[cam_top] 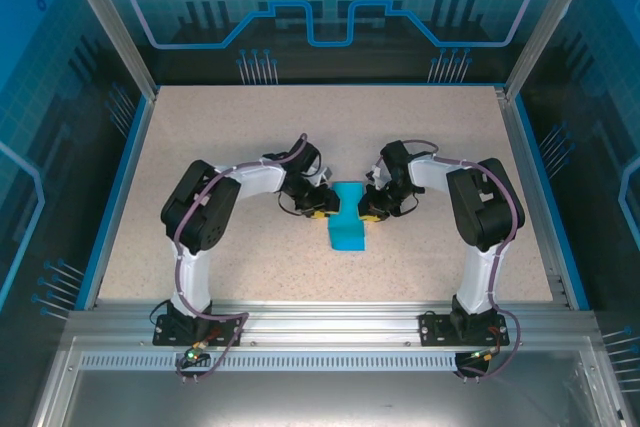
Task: Fold a paper plane with a square sheet of paper (fold left side to right side)
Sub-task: First fold the square sheet of paper in half at the center of the table.
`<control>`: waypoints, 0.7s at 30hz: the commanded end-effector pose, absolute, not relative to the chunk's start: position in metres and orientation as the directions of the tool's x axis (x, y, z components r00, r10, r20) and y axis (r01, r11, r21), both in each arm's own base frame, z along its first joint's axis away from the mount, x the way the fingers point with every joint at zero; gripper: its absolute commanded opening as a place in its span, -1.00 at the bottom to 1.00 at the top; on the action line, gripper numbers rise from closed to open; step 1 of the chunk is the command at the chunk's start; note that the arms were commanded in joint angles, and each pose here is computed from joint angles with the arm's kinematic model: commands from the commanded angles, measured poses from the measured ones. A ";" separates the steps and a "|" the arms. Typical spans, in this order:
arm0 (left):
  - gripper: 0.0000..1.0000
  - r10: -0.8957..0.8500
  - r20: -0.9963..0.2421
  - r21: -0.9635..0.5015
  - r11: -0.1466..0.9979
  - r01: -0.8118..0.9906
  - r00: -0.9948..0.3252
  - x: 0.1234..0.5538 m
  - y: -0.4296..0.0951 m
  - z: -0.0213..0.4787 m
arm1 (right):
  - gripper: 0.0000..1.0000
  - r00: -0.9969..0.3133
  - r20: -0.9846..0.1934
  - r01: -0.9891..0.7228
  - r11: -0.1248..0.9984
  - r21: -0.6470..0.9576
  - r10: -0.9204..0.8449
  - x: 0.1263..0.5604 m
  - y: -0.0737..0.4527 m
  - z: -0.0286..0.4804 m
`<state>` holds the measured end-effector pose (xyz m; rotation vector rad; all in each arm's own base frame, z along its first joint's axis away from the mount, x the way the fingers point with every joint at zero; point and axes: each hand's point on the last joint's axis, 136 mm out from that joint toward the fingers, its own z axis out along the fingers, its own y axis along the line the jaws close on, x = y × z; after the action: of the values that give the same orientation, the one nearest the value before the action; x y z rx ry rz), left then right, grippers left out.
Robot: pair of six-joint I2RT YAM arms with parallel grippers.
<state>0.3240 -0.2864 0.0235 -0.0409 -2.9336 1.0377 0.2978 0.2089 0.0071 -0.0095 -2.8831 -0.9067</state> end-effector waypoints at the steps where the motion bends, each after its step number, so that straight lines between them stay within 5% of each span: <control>1: -0.24 0.041 -0.013 -0.638 0.769 0.040 -0.999 0.326 -0.281 0.043 | -0.71 -0.975 0.223 0.075 0.920 0.385 -0.014 0.269 0.179 -0.038; 8: -0.23 0.076 -0.079 -0.711 0.694 0.110 -0.994 0.344 -0.311 0.073 | -0.71 -0.975 0.224 0.076 0.919 0.386 -0.013 0.269 0.180 -0.038; 21: -0.23 0.048 -0.036 -0.642 0.765 0.060 -0.998 0.370 -0.308 0.027 | -0.71 -0.974 0.227 0.078 0.921 0.381 -0.012 0.268 0.179 -0.039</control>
<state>0.3656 -0.3137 0.0323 -0.1042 -2.9565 1.1317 0.2979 0.2092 0.0072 -0.0080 -2.8841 -0.9040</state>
